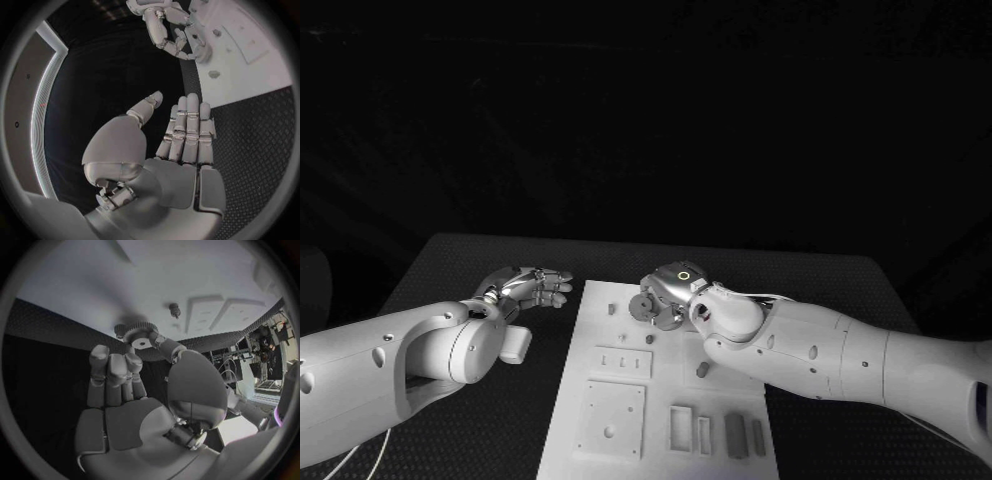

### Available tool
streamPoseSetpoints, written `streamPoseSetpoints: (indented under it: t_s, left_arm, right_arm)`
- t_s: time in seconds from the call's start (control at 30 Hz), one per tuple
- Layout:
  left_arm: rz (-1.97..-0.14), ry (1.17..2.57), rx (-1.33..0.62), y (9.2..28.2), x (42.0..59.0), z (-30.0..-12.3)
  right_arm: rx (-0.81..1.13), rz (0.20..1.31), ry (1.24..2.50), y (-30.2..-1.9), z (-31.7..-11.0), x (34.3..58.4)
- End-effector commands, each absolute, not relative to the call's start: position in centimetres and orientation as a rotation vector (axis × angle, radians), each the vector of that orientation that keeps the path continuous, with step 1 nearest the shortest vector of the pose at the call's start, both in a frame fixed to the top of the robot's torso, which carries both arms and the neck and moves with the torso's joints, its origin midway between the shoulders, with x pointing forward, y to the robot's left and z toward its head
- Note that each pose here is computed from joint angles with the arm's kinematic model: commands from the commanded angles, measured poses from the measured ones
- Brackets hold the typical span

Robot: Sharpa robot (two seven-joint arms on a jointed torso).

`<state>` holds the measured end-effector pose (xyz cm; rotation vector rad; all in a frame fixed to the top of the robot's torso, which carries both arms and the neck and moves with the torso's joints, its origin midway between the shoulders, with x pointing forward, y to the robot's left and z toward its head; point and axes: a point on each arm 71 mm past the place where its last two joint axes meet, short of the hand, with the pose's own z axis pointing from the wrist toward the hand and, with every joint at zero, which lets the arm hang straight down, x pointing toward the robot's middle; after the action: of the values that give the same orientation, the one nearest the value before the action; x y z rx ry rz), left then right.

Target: Assemble the parts on the task board

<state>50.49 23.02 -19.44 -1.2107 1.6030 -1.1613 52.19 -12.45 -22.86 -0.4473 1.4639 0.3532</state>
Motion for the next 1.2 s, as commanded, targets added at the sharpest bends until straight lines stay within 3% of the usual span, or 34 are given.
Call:
streamPoseSetpoints:
  t_s: [0.03, 1.2]
  left_arm:
    - [-1.18, 1.605, -1.204, 22.88, 50.51, -19.32]
    - [-1.178, 1.606, -1.204, 22.99, 50.49, -19.32]
  right_arm:
    - [-0.474, 0.308, 1.54, -13.1, -24.28, 52.02]
    - [-0.418, 0.351, 1.51, -13.1, -24.01, 51.68]
